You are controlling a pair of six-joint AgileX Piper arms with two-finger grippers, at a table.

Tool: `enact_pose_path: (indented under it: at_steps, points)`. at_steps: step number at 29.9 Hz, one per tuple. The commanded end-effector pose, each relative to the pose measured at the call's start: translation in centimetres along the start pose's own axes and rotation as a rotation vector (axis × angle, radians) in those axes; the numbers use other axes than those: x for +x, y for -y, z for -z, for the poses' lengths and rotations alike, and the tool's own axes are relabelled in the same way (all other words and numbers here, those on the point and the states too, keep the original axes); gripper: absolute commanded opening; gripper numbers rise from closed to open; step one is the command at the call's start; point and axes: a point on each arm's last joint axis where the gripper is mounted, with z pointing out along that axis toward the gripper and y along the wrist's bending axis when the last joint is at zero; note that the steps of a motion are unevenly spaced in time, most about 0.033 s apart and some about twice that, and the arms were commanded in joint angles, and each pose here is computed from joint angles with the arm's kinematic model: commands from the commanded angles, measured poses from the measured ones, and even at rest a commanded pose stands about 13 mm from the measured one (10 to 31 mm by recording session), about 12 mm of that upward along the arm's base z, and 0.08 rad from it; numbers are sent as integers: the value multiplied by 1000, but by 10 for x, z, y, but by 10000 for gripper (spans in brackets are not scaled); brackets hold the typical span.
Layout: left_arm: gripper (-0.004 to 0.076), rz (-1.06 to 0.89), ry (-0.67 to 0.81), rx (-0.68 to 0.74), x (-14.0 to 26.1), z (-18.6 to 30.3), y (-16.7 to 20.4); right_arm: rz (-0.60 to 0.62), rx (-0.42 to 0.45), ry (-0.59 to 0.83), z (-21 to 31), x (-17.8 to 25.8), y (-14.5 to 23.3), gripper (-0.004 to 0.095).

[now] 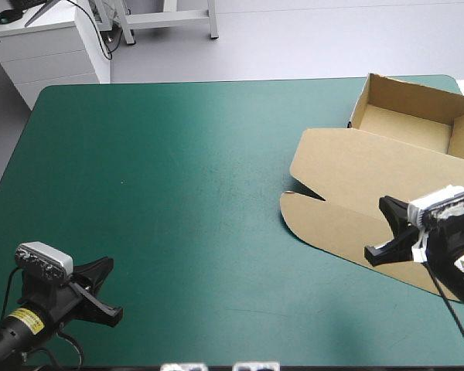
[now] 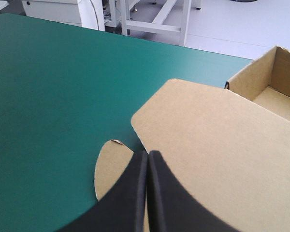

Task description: Fold the box

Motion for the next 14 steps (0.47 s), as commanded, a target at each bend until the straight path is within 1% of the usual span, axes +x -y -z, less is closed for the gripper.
enact_pose_path:
  at_steps: [1,4,7,12,14]
  points:
    - [-8,-21,122,-25,-6,4,-2,21,76,102,3,14,3,-17]
    - [-8,-37,155,-30,5,4,-2,10,106,111,1,33,3,-18]
    - [-8,-101,184,-36,19,8,-2,2,125,110,0,52,3,-18]
    - [-8,-106,242,-37,38,16,-1,-7,127,87,-1,78,0,-18]
    - [-8,-105,309,-36,39,24,1,-7,129,102,3,82,-2,-18]
